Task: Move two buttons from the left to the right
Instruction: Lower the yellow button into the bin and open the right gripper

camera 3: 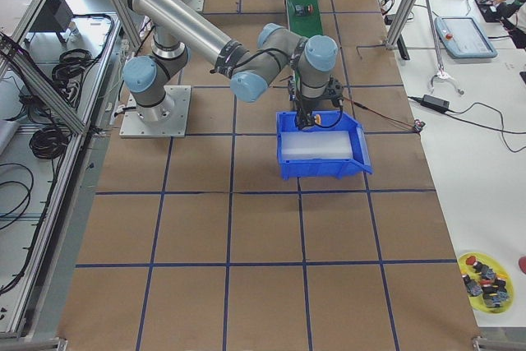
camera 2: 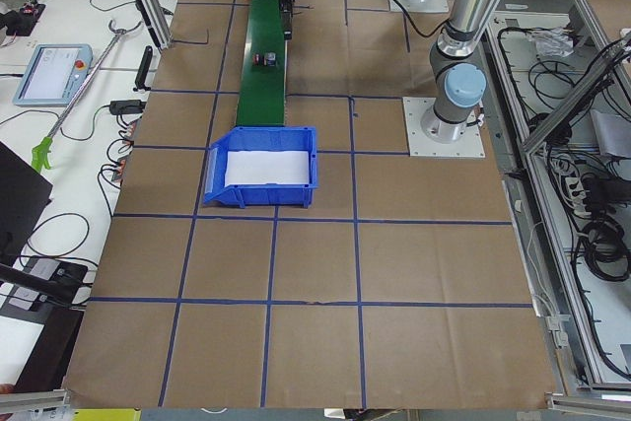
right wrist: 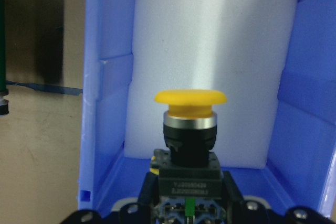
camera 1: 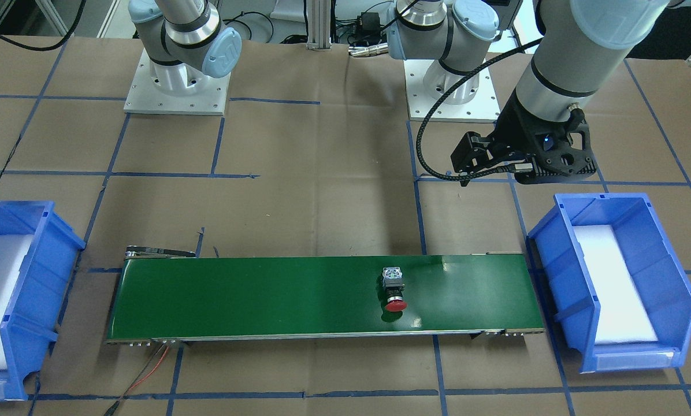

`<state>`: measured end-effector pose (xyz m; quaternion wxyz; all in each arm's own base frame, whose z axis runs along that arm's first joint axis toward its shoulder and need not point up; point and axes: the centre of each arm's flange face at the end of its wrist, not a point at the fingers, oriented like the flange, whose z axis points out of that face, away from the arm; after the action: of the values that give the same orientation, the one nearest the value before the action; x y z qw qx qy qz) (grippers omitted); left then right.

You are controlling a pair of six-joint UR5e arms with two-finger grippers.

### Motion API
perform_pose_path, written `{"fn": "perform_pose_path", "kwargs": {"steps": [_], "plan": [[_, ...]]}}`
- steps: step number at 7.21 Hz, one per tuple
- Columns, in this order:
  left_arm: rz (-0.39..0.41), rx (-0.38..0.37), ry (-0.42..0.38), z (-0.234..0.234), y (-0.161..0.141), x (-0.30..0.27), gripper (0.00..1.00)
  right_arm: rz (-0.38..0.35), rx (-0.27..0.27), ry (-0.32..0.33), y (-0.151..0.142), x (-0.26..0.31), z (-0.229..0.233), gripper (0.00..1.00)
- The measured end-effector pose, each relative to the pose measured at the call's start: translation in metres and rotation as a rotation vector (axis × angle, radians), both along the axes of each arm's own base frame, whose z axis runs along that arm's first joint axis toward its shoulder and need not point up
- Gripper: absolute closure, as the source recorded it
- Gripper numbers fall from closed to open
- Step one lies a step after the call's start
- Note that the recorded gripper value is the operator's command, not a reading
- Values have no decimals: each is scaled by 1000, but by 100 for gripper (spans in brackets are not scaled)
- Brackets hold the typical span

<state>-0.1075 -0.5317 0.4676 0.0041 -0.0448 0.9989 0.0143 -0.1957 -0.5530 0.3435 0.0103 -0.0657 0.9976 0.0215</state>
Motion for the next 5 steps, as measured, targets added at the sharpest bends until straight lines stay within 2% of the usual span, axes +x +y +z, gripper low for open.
{"fn": "perform_pose_path", "kwargs": {"steps": [2, 5], "plan": [[0, 0, 0, 0, 0, 0, 0, 4, -7, 27, -7, -8, -34, 94], [4, 0, 1, 0, 0, 0, 0, 3, 21, 13, -23, -18, -97, 94]]}}
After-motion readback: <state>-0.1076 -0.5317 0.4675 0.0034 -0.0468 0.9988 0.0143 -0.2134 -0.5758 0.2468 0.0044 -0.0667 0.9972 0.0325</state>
